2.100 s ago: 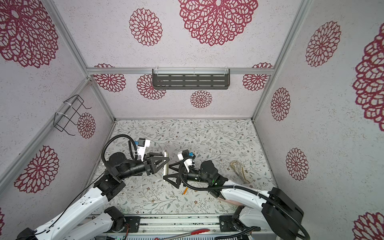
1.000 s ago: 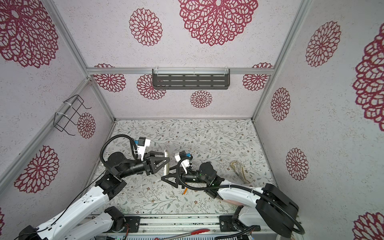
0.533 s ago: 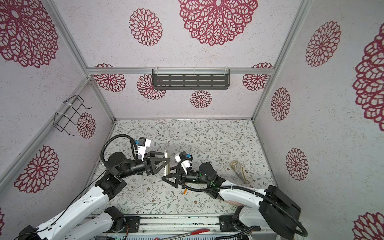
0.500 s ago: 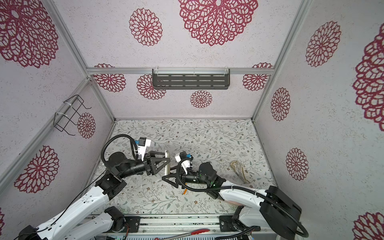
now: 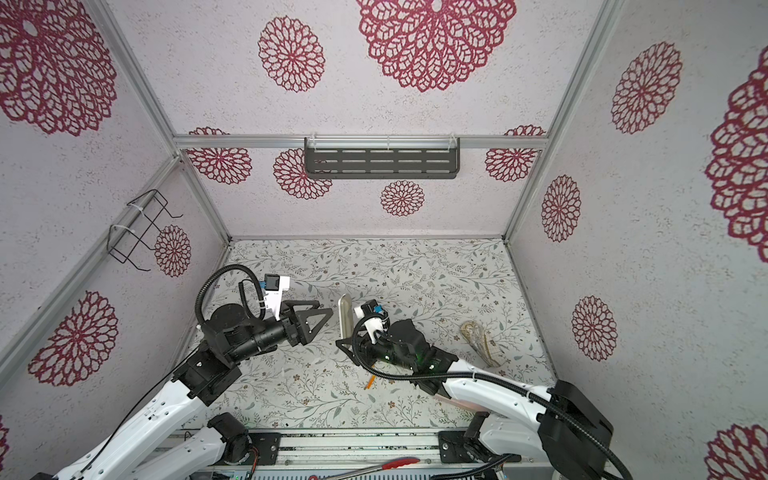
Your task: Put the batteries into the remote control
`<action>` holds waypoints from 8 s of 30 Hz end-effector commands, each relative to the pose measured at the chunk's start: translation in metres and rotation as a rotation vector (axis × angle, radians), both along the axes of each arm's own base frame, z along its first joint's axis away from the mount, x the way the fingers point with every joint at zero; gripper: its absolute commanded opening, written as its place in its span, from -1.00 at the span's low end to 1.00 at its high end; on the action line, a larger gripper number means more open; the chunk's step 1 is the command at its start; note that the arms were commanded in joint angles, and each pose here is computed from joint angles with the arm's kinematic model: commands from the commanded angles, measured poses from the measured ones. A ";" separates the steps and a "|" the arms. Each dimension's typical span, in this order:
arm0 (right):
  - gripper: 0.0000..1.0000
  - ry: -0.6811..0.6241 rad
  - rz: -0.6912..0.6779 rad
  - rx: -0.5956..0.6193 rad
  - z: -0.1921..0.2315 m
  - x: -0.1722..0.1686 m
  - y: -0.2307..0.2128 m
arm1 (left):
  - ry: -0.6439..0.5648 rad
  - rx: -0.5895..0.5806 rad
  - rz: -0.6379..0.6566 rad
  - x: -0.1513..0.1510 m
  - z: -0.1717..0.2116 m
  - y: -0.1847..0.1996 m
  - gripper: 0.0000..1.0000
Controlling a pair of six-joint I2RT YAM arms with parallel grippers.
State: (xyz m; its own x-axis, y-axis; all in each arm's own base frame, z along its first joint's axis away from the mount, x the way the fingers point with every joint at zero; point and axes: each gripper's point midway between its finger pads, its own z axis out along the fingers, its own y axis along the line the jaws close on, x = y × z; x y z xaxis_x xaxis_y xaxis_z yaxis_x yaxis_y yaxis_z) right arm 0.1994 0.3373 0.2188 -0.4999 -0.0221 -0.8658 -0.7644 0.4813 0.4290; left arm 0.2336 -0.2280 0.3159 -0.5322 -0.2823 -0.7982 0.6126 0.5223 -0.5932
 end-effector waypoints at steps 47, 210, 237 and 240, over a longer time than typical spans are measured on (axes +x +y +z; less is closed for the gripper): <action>-1.00 -0.069 -0.220 -0.181 -0.007 0.033 -0.010 | 0.133 0.156 0.154 0.066 -0.060 -0.063 0.07; 0.73 -1.052 -0.037 -0.573 0.056 -0.007 -0.016 | 0.471 -0.014 -0.351 0.005 -0.089 -0.033 -1.00; 0.95 -0.983 0.172 -0.522 0.043 -0.043 -0.001 | 0.481 0.011 -0.339 0.007 -0.095 -0.031 -1.00; 0.95 -0.964 0.185 -0.534 0.037 -0.044 -0.001 | 0.487 0.019 -0.341 0.008 -0.095 -0.032 -1.00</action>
